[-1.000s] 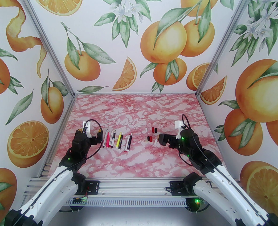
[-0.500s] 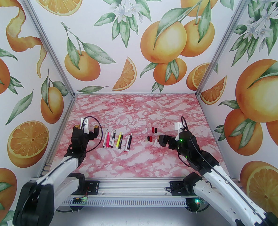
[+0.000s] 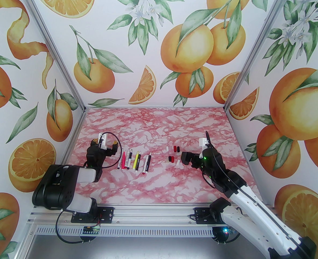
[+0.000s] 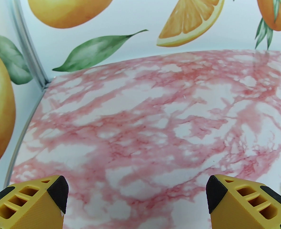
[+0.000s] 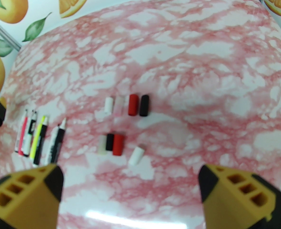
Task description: Open the pen caps
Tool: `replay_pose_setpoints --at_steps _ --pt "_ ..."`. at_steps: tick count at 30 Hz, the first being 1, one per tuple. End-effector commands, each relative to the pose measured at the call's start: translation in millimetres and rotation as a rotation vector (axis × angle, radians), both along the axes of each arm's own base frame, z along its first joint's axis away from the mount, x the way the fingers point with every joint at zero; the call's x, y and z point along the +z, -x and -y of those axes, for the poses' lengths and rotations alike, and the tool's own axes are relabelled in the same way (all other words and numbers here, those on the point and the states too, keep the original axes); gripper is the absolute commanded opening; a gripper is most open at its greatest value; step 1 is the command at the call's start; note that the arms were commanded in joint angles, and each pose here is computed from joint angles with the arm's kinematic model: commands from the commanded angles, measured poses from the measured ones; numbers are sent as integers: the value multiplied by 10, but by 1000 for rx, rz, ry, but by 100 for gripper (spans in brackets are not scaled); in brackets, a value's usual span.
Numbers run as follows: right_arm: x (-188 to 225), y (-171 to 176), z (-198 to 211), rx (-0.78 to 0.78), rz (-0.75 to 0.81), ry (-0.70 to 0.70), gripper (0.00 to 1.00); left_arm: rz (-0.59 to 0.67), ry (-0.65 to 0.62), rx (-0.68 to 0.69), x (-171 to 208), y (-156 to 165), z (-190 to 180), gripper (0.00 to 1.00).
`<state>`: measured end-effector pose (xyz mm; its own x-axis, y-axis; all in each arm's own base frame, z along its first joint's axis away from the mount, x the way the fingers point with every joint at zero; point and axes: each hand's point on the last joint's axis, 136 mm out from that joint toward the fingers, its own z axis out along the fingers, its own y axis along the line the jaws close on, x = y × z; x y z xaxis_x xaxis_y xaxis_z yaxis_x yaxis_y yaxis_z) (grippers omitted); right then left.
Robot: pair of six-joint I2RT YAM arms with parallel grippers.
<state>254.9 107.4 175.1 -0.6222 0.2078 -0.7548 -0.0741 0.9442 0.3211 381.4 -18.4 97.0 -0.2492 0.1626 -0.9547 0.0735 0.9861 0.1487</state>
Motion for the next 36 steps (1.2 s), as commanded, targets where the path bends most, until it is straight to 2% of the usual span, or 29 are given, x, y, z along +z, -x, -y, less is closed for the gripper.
replay_pose_setpoints --at_steps 1,5,9,17,20,28,36 --pt "111 -95 77 -35 55 39 100 104 -3 -25 229 -155 31 100" --pt "166 -140 129 -62 72 62 100 76 -6 -19 138 -236 25 100" --pt "215 -221 213 -97 105 115 100 -4 11 -30 70 -354 13 100" --pt "223 -592 445 -197 179 290 100 -12 28 -21 61 -365 -30 100" --pt "263 -761 607 -289 252 349 100 -9 28 -21 67 -368 -30 100" --pt "105 -1034 1005 -386 325 392 100 -10 28 -20 66 -369 -31 100" --pt "-111 -1207 1086 -393 412 419 100 -8 28 -20 72 -372 -30 100"
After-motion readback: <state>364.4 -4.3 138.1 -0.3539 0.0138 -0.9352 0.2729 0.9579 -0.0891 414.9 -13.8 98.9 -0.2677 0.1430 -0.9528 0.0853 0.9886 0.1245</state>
